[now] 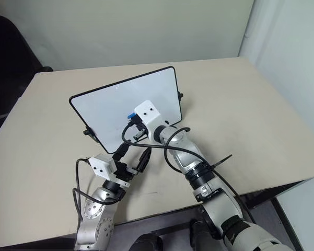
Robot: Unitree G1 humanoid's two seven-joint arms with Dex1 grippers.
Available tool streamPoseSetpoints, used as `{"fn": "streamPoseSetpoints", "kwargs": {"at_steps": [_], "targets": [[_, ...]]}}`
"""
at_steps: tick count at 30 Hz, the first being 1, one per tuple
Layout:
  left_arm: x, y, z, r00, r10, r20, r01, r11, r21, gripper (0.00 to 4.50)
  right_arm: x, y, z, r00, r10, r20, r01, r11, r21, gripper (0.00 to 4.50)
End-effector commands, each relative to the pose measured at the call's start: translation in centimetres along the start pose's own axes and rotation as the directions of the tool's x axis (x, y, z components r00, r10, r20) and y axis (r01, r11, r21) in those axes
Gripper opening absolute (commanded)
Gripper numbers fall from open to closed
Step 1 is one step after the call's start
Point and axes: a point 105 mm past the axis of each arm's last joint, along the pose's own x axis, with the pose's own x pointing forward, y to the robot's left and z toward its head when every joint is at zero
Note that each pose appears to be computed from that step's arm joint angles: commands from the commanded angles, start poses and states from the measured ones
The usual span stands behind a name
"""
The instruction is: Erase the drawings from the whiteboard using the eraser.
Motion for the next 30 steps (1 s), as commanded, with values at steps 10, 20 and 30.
{"fn": "streamPoseSetpoints", "kwargs": {"at_steps": [10, 20, 30], "targets": [[0.1, 0.2, 1.6, 0.998, -0.009, 0.056, 0.008, 1.000, 0.023, 4.50, -0.7, -7.1, 1.2, 0.942, -0.333, 0.031, 0.325, 0.933, 0.151, 0.25], [0.0, 0.3, 1.8, 0.999, 0.000, 0.053, -0.002, 0.999, 0.036, 4.50, 0.6, -2.1, 1.9, 0.993, -0.100, 0.068, 0.095, 0.992, 0.078, 0.25], [-0.9, 0.6, 2.5, 0.999, 0.000, 0.053, -0.002, 0.999, 0.039, 4.50, 1.4, 4.5, 2.1, 0.986, 0.153, 0.062, -0.150, 0.988, -0.046, 0.25]]}}
